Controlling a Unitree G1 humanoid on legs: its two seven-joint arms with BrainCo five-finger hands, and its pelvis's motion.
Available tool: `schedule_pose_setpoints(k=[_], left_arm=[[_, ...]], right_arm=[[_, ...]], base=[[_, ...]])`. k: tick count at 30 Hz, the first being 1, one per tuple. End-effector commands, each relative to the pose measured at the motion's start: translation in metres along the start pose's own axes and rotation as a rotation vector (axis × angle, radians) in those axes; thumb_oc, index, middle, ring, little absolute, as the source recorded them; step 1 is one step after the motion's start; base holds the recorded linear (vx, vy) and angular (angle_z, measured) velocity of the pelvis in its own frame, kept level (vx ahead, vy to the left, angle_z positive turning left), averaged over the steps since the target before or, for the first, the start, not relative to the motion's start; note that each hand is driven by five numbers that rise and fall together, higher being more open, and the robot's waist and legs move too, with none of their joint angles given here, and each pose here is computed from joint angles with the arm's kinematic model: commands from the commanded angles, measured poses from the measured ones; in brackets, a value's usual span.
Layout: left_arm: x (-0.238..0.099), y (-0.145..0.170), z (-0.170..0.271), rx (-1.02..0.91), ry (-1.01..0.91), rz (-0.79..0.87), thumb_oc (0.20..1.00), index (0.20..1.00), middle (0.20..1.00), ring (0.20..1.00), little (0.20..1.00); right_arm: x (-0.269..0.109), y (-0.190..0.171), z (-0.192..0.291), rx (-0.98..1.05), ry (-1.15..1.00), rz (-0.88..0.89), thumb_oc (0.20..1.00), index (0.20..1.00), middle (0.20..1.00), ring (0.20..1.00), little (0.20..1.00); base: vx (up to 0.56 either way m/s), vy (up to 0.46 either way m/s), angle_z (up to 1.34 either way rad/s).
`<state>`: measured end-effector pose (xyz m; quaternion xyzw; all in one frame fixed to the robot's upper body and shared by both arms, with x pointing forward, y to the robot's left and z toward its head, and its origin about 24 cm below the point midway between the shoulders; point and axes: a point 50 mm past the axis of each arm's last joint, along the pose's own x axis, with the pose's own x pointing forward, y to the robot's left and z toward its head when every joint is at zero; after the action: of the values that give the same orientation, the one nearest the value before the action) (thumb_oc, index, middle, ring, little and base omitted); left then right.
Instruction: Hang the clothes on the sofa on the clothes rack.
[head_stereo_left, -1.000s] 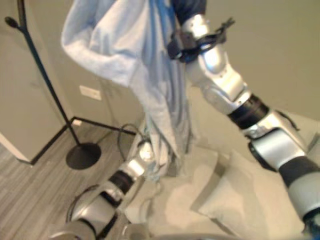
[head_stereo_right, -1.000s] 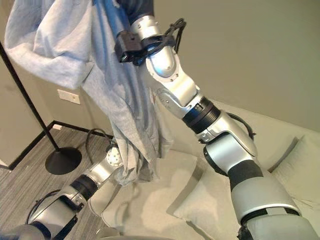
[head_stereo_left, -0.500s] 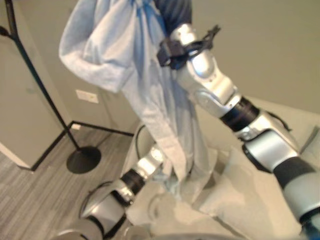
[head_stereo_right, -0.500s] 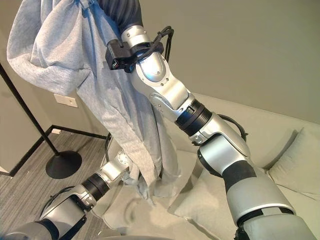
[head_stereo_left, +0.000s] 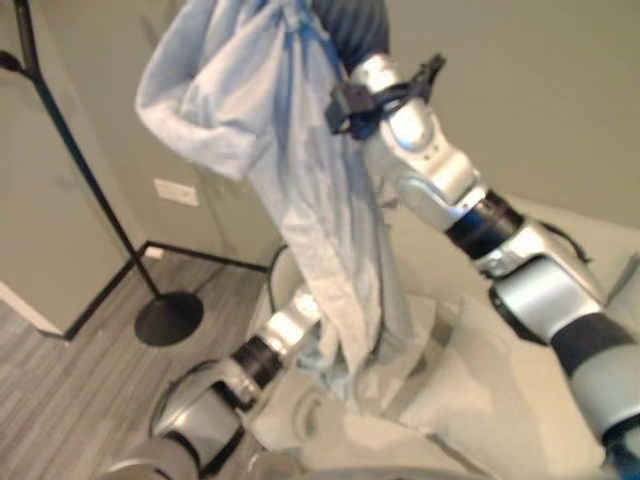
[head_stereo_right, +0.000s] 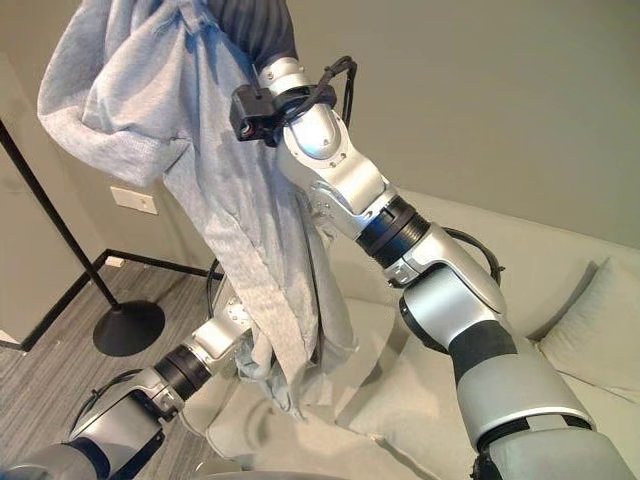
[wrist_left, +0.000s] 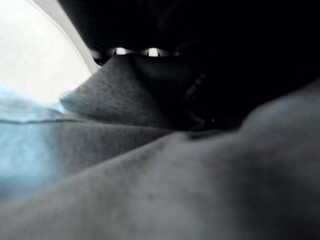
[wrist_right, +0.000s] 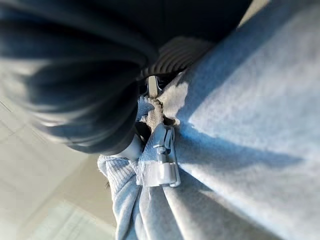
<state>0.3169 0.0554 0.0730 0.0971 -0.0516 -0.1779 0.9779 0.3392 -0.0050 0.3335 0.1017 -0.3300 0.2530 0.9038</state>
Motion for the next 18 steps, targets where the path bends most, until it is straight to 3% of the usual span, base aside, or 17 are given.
schedule_pose_setpoints(k=[1, 3, 4, 6, 7, 8, 9, 18], left_arm=[[0.012, -0.017, 0.025, -0.063, -0.101, -0.04, 0.2, 0.2, 0.2, 0.2, 0.2], [0.012, -0.017, 0.024, -0.065, -0.095, -0.04, 0.2, 0.2, 0.2, 0.2, 0.2], [-0.114, -0.011, -0.115, -0.592, 0.484, 0.023, 1.0, 1.0, 1.0, 1.0, 1.0], [-0.114, -0.012, -0.115, -0.601, 0.49, 0.02, 1.0, 1.0, 1.0, 1.0, 1.0], [-0.109, -0.013, -0.113, -0.6, 0.481, 0.02, 0.727, 0.727, 0.727, 0.727, 0.727], [-0.107, -0.015, -0.112, -0.605, 0.475, 0.02, 0.561, 0.561, 0.561, 0.561, 0.561], [-0.108, -0.015, -0.111, -0.626, 0.471, 0.029, 0.2, 0.2, 0.2, 0.2, 0.2], [-0.115, -0.028, -0.117, -0.725, 0.505, 0.041, 0.2, 0.2, 0.2, 0.2, 0.2]], right_arm=[[0.017, -0.001, 0.053, -0.026, -0.19, 0.006, 0.2, 0.2, 0.2, 0.2, 0.2], [0.014, -0.007, 0.049, -0.025, -0.196, -0.018, 0.2, 0.2, 0.2, 0.2, 0.2], [-0.215, -0.108, -0.087, 0.053, 0.358, -0.376, 0.2, 0.2, 0.2, 0.2, 0.2], [-0.211, -0.113, -0.087, 0.03, 0.359, -0.396, 0.2, 0.2, 0.2, 0.2, 0.2], [-0.208, -0.108, -0.093, 0.07, 0.365, -0.406, 0.2, 0.2, 0.2, 0.2, 0.2], [-0.206, -0.105, -0.098, 0.108, 0.37, -0.416, 0.2, 0.2, 0.2, 0.2, 0.2], [-0.204, -0.102, -0.102, 0.121, 0.384, -0.407, 0.2, 0.2, 0.2, 0.2, 0.2], [-0.211, -0.094, -0.107, 0.116, 0.446, -0.328, 0.2, 0.2, 0.2, 0.2, 0.2]], base=[[0.0, 0.0, 0.0], [0.0, 0.0, 0.0], [0.01, -0.045, -0.01], [0.03, -0.091, 0.05], [-0.02, -0.125, 0.08], [0.03, -0.155, 0.12], [0.05, -0.107, 0.04], [0.08, -0.077, -0.06]])
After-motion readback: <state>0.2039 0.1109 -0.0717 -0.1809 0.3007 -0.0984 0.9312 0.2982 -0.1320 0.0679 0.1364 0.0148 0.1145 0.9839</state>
